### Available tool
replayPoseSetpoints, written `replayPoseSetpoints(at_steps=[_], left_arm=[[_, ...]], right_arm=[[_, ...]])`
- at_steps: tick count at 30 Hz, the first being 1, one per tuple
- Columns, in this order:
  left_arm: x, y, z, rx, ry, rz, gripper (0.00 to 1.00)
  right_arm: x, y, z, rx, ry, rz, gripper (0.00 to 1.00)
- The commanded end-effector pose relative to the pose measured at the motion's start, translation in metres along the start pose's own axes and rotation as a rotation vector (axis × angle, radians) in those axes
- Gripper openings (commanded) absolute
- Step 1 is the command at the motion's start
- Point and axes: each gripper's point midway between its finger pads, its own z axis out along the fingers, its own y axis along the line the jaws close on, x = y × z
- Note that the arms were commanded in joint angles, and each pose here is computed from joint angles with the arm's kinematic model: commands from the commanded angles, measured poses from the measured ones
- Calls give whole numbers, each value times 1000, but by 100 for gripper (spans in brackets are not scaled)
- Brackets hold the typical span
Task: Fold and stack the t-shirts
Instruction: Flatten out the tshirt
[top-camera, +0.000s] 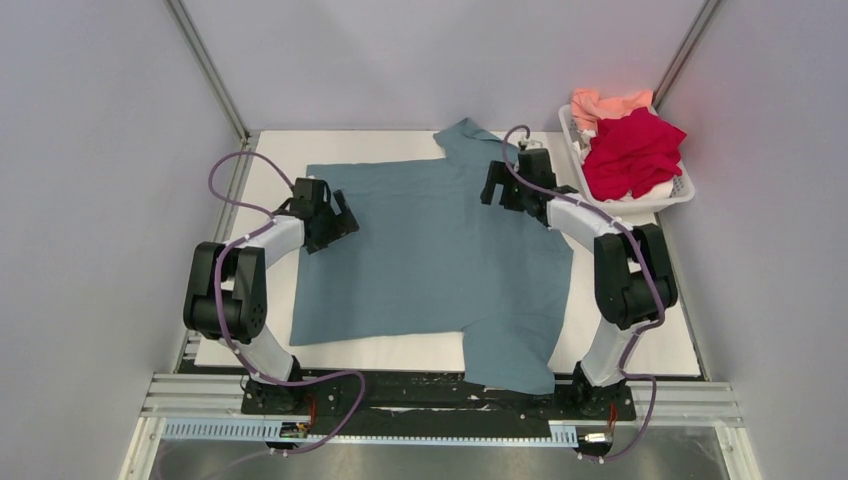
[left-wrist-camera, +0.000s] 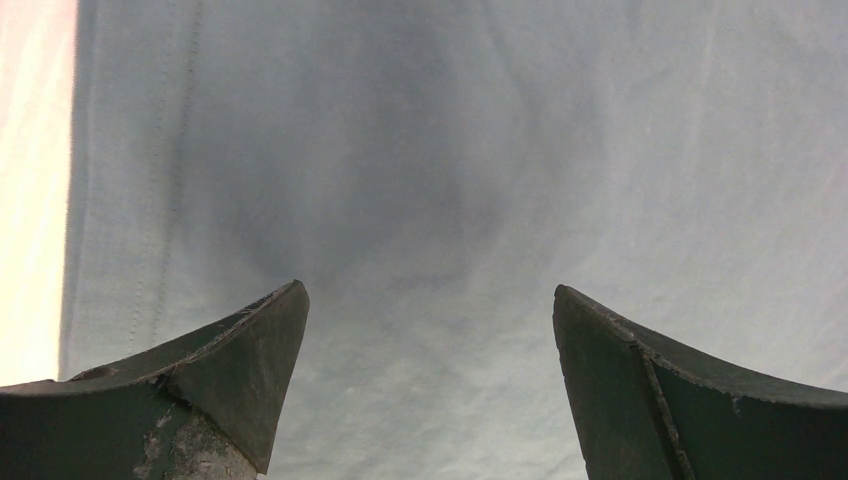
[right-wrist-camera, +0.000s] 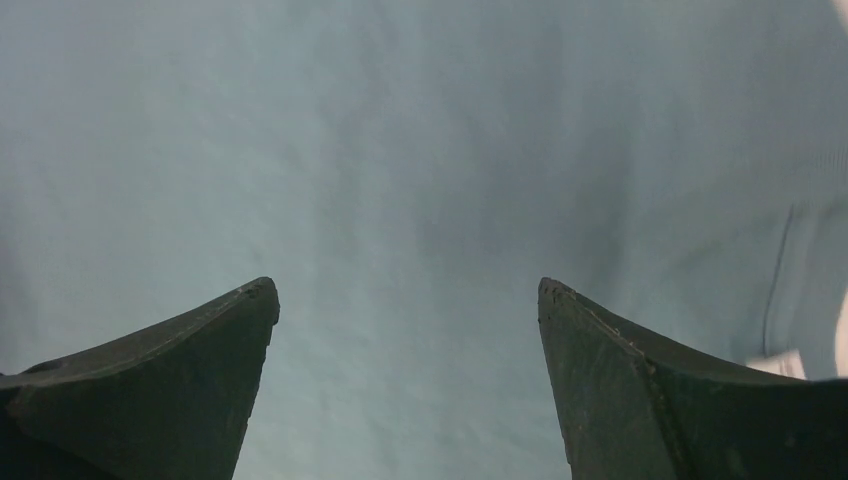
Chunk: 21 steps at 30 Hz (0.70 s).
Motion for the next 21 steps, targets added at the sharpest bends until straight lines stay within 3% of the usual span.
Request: replayPoseSetpoints(at_steps=[1, 11, 21], left_arm=[[-9, 6, 7, -14, -5, -28, 100], [-18, 7, 36, -25, 102, -59, 100], [-77, 9, 60, -120, 100, -68, 100]], right_arm=[[54, -29, -10, 76, 140, 36, 100], [97, -45, 5, 142, 249, 124, 100], [80, -43, 38, 159, 222, 198, 100]])
